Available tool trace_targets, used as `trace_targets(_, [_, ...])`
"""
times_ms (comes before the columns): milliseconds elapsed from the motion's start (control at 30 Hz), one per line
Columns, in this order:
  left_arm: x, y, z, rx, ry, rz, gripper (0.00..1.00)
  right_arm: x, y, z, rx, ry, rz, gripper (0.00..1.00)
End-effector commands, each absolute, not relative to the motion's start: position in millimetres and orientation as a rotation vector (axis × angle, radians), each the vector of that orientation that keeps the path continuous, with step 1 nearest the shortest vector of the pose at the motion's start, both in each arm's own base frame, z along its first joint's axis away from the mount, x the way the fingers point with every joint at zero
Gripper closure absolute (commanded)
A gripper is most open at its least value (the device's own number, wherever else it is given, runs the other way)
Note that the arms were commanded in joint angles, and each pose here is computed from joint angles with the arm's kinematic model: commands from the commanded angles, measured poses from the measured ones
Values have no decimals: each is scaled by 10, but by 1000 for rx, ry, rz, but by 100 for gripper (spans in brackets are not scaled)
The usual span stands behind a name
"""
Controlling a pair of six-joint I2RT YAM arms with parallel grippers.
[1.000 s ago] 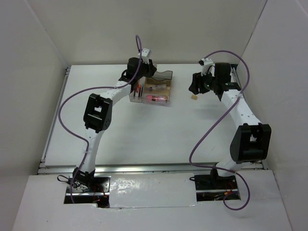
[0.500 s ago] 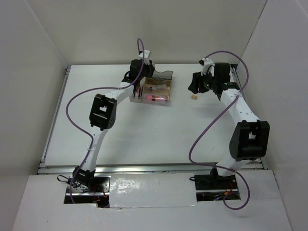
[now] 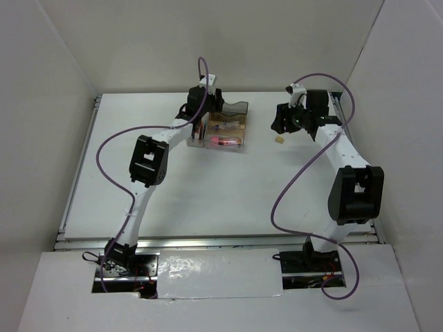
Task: Sort the stationery into containers
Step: Place the stationery in the storage box, then pick up the stationery from the center of the board.
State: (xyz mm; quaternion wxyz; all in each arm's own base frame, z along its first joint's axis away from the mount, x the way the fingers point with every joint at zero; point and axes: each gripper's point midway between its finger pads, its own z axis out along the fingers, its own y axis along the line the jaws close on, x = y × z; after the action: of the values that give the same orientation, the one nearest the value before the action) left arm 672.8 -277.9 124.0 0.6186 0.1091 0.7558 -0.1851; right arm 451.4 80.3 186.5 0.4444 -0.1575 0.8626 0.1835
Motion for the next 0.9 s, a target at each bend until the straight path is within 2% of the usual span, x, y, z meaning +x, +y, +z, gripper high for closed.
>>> trace_targets(0, [6793,-2773,1647,241,1636,-437,34,4739,711,2040,-349,2096,397,39])
trace_targets(100, [6732,-2778,2063,240,1577,-460,35,4837,640,2002,-325,2121,344,39])
trace_targets(233, [6443,-2713,2971,270,1482,-498,34,5003,624,1712,-396,2226,279,40])
trace_targets(300, [6275,-2643,3131,299,1512,-502,22,5062,626,1703,-480,2261,237,40])
trace_targets(333, [6095,-2552,3395,314,1496,-513,15,5090,657,1523,-515,2306,238,40])
trace_targets(367, [6005,-2492,3440,325,1513,-519,9,5120,650,1561,-566,2314,209,40])
trace_targets(467, [5639,-2253,3472,356,1621,-582,2,5141,633,1339,-685,2386,184,36])
trace_targets(500, [5561,-2102,3260,348,1709,-594,1,5147,622,1274,-707,2405,176,23])
trace_targets(567, [5293,-2011,3281,380,1755,-662,1,5169,584,1138,-766,2443,160,18])
trace_targets(600, [5222,-1861,3105,371,1807,-678,1,5174,570,1097,-781,2453,152,17])
trace_targets(767, [4719,-1723,3057,436,1834,-773,1,5198,492,909,-869,2482,118,21])
trace_targets(867, [4554,-1711,2920,435,1873,-808,1,5185,473,788,-921,2503,117,30])
